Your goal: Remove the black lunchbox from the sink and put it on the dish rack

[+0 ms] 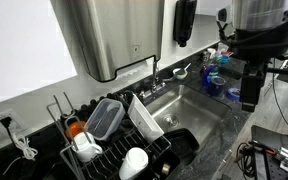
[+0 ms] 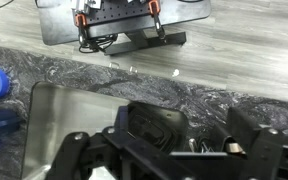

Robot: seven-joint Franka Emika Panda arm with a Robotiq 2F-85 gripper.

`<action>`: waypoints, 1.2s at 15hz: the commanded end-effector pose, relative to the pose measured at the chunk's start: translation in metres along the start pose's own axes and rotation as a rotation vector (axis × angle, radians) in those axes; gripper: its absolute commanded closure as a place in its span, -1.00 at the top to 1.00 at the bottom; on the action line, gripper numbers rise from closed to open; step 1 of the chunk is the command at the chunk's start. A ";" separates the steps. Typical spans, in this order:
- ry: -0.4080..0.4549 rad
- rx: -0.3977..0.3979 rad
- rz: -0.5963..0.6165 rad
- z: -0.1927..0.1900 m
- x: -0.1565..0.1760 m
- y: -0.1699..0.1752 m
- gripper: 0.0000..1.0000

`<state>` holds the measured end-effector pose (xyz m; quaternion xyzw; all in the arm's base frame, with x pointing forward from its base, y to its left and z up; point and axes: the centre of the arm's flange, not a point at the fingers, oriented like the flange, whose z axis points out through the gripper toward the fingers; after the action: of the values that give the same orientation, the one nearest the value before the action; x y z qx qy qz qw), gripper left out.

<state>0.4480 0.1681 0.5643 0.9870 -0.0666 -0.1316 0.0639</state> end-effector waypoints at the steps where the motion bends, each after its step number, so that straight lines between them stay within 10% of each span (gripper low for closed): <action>1: 0.000 0.000 0.000 0.000 0.000 0.000 1.00; 18: 0.105 0.020 -0.263 0.069 0.135 0.064 1.00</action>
<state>0.5513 0.0768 0.4726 0.9933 0.0664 -0.0866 0.0392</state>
